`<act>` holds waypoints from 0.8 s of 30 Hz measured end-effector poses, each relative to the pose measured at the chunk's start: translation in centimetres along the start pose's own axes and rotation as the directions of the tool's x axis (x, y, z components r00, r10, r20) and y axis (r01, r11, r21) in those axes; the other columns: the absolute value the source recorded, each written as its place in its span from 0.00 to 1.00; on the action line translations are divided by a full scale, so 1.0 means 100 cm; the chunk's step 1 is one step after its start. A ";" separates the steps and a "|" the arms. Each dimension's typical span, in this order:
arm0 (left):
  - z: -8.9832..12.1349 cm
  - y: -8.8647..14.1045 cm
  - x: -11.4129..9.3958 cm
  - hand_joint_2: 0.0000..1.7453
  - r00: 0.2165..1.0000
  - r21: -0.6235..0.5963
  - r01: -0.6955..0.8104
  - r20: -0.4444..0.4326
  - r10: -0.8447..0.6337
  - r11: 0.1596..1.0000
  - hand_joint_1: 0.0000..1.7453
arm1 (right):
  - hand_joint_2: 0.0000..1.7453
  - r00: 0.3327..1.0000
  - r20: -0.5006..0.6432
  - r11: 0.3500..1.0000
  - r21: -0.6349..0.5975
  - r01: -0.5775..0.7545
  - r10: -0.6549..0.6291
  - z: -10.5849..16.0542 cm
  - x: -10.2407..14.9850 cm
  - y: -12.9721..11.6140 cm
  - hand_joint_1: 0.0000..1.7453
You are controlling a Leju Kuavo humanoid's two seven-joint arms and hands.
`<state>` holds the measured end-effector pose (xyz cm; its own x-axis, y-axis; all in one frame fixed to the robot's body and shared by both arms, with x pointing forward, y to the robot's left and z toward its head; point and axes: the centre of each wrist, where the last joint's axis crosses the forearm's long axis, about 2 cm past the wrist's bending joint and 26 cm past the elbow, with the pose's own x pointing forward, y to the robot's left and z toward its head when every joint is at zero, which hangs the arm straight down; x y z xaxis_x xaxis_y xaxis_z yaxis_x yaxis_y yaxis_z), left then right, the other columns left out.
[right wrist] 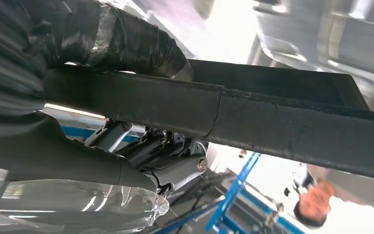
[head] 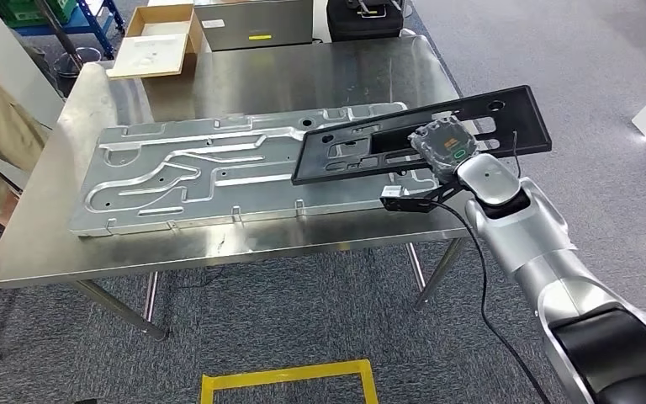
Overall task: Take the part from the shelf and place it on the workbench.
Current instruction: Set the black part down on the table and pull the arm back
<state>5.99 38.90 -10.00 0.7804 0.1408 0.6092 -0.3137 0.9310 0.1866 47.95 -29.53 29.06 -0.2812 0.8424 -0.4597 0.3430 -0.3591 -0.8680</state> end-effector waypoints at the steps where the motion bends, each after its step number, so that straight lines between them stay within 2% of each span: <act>1: 0.000 0.002 0.000 1.00 1.000 0.002 0.004 0.000 -0.004 1.000 0.00 | 1.00 1.000 -0.009 1.000 0.014 -0.009 0.009 -0.001 -0.006 0.001 1.00; 6: 0.001 0.008 -0.002 1.00 1.000 0.012 0.018 -0.001 -0.018 1.000 0.00 | 1.00 0.997 -0.060 0.997 0.058 -0.050 0.053 0.000 -0.023 0.008 1.00; 12: -0.001 0.007 0.001 1.00 0.999 0.015 0.034 0.007 -0.034 0.999 0.00 | 1.00 0.988 -0.138 0.997 0.049 -0.057 0.063 0.004 -0.025 0.017 1.00; 24: -0.002 0.008 0.004 1.00 0.990 0.058 0.140 0.009 -0.140 0.989 0.00 | 1.00 0.969 -0.204 0.988 -0.084 0.126 -0.141 0.010 -0.031 0.020 1.00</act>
<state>6.17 39.81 -9.77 0.8118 0.0056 0.5839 -0.2323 0.9205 0.3141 48.67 -33.26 28.55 -0.1380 0.9486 -0.2847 0.3787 -0.2151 -0.9002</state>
